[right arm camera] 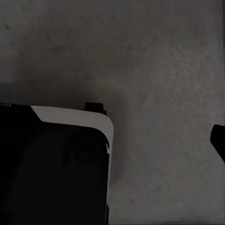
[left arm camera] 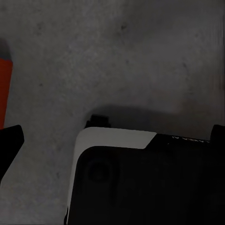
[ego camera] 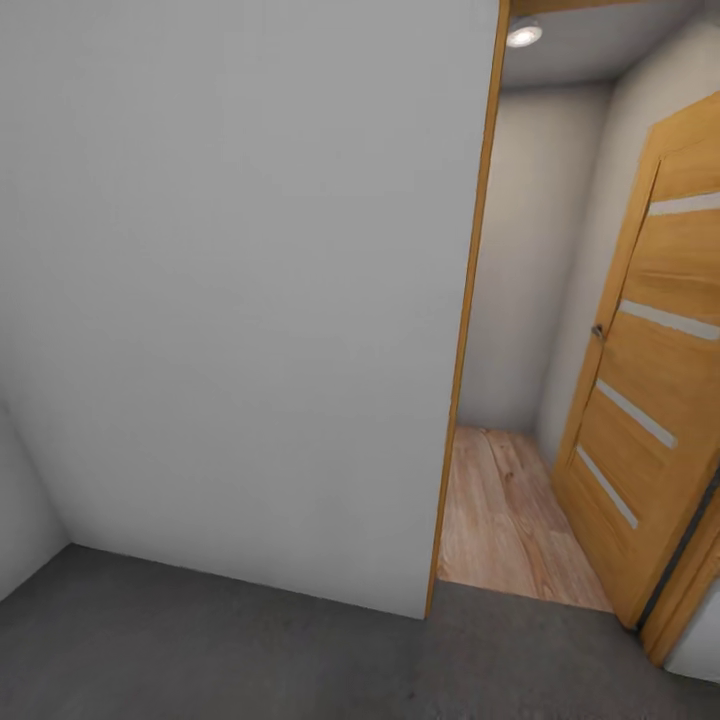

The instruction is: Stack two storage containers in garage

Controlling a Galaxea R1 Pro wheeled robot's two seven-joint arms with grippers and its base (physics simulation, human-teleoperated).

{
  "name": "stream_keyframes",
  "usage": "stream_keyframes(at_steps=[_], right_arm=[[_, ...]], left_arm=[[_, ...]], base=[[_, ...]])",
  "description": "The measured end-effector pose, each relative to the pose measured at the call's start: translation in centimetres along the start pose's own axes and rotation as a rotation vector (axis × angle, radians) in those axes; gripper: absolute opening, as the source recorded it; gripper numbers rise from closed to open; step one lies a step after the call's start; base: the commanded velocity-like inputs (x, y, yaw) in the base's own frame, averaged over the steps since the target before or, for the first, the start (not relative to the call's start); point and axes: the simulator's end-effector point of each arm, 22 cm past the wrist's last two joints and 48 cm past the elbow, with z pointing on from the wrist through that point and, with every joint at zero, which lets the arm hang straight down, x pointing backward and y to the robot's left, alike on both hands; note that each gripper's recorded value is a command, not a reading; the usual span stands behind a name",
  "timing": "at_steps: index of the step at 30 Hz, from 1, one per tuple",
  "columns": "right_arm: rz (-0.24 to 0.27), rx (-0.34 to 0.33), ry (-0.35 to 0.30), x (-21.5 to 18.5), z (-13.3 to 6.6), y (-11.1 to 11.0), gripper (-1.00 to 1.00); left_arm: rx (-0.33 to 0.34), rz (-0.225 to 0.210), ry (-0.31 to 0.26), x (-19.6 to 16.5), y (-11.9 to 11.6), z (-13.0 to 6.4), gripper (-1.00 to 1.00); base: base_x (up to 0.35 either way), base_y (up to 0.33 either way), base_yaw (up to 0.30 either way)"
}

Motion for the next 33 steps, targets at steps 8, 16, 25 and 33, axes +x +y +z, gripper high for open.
stream_keyframes(at_steps=[8,16,25,33], right_arm=[[0.017,0.004,-0.003,-0.14,-0.01,-0.15,1.00],[0.017,0.004,-0.007,-0.30,-0.03,-0.13,1.00],[0.019,0.005,-0.012,-0.48,-0.05,-0.19,1.00],[0.019,0.005,-0.016,-0.64,-0.07,-0.24,1.00]], left_arm=[[0.001,0.000,-0.004,-0.15,-0.07,-0.04,1.00],[0.002,0.000,-0.008,-0.32,-0.10,-0.07,1.00],[0.006,0.000,-0.009,-0.24,-0.41,-0.12,1.00],[0.009,0.000,-0.011,-0.22,-0.56,-0.16,1.00]], base=[[0.000,0.000,-0.243],[0.000,0.000,-0.243],[0.000,0.000,-0.244],[0.000,0.000,-0.246]])
